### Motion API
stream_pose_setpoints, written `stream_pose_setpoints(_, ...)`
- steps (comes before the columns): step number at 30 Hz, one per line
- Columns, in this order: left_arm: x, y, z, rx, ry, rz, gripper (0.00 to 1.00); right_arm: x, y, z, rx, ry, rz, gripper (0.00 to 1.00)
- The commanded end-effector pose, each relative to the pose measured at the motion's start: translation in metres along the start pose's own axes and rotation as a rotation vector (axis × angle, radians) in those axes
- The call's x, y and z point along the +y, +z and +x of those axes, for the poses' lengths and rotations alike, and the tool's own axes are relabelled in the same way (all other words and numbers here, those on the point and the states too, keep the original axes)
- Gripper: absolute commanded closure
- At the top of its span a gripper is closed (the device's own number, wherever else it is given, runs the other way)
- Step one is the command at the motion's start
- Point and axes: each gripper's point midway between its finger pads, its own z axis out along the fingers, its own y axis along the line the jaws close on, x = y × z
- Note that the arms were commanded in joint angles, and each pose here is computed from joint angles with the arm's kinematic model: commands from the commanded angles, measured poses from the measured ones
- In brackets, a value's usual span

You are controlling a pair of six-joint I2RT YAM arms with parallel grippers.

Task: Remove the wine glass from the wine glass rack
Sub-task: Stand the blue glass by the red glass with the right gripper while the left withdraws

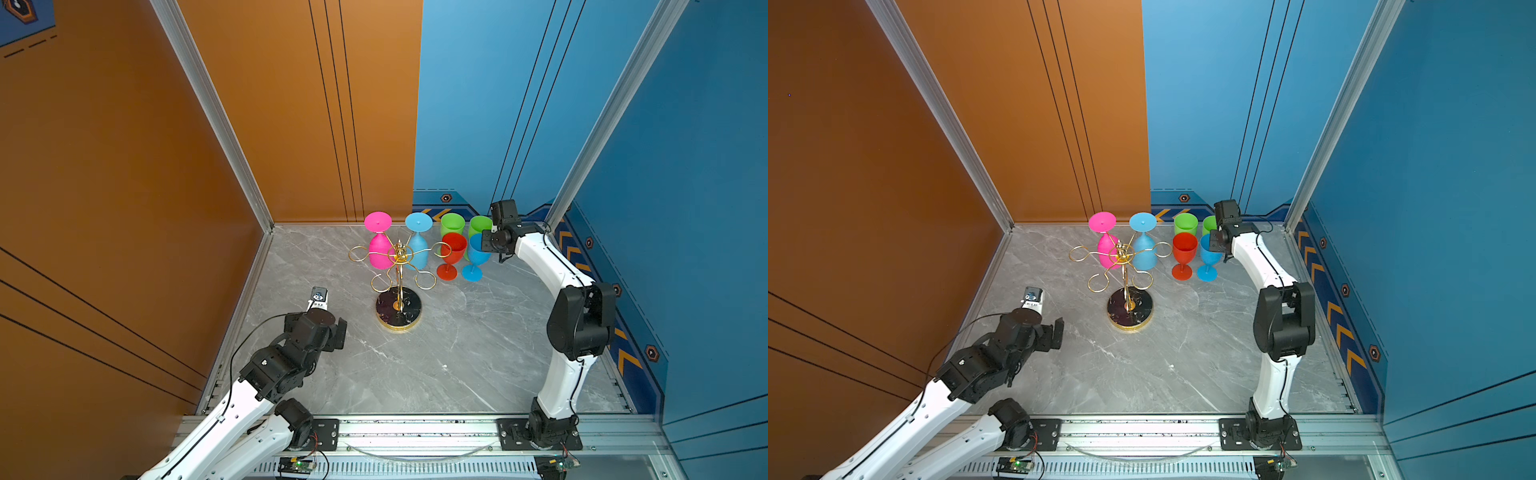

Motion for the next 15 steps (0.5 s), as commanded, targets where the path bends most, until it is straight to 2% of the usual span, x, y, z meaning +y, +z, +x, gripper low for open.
stream_pose_setpoints(1, 0.002, -0.003, -0.005, -0.010, -0.032, 0.005, 0.00, 0.005, -0.015, -0.013, -0.030, 0.000, -0.024, 0.75)
stream_pose_setpoints(5, 0.002, -0.002, -0.005, -0.009, -0.037, 0.005, 0.01, 0.002, -0.030, -0.020, -0.053, -0.002, -0.024, 0.64)
stream_pose_setpoints(8, 0.000, -0.002, -0.005, -0.011, -0.044, 0.015, 0.01, 0.002, -0.047, -0.026, -0.081, -0.011, -0.035, 0.47)
stream_pose_setpoints(10, -0.001, -0.001, -0.005, -0.015, -0.051, 0.024, 0.01, 0.003, -0.060, -0.032, -0.107, -0.019, -0.047, 0.39)
stream_pose_setpoints(12, -0.002, -0.001, -0.006, -0.018, -0.057, 0.032, 0.01, 0.008, -0.074, -0.036, -0.124, -0.017, -0.092, 0.36)
stream_pose_setpoints(15, -0.004, 0.000, -0.007, -0.018, -0.062, 0.039, 0.01, 0.027, -0.096, -0.043, -0.132, 0.005, -0.231, 0.31)
